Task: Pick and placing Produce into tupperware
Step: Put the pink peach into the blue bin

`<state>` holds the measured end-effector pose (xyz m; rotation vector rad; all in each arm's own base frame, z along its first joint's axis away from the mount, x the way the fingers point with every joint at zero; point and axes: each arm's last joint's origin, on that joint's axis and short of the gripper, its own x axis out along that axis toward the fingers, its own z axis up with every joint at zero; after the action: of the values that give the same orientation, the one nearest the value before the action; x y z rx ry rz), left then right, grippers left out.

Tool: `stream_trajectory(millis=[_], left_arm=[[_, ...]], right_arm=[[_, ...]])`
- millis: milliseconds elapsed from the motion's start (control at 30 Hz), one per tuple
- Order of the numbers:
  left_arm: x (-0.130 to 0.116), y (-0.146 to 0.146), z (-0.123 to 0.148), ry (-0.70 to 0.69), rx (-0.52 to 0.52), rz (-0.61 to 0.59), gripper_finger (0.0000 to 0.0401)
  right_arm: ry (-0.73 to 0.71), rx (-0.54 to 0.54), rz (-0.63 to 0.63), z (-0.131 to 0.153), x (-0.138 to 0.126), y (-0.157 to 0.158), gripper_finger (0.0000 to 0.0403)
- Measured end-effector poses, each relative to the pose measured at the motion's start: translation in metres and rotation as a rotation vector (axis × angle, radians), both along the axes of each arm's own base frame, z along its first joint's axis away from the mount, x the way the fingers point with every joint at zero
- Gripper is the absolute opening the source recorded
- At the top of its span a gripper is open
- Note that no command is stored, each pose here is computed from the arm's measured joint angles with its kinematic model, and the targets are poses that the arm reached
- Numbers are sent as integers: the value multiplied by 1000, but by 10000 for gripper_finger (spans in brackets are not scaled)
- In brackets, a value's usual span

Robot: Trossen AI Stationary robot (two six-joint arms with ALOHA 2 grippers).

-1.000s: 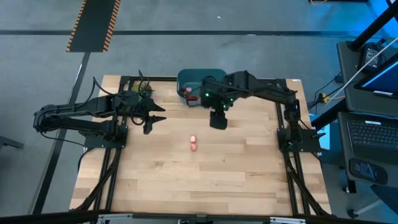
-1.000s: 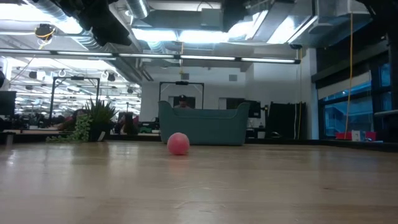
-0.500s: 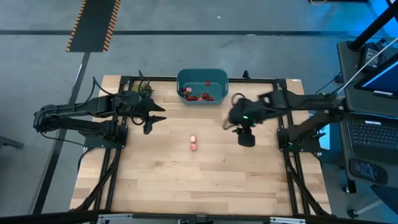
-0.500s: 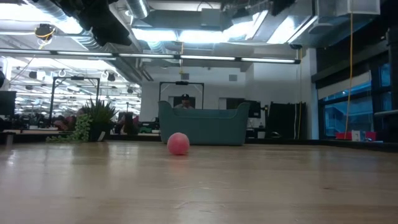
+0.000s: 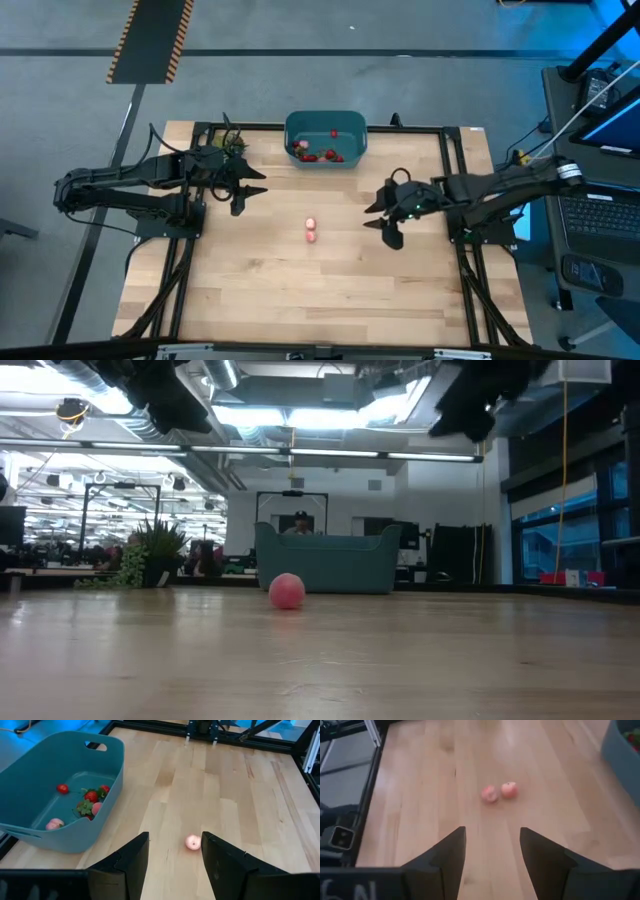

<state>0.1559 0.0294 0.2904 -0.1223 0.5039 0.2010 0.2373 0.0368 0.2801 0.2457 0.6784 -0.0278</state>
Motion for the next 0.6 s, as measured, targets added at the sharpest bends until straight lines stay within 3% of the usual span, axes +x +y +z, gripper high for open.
stream_trajectory(millis=[333, 467, 600], left_arm=[[0, 0, 0, 1, 0, 0, 174], [2, 0, -4, 2, -6, 1, 174], [3, -2, -28, 43, -51, 8, 174]], right_arm=[[-73, 53, -27, -86, -9, -1, 189], [-187, 76, -27, -99, -14, -2, 189], [-293, 93, -23, -101, -16, -3, 189]])
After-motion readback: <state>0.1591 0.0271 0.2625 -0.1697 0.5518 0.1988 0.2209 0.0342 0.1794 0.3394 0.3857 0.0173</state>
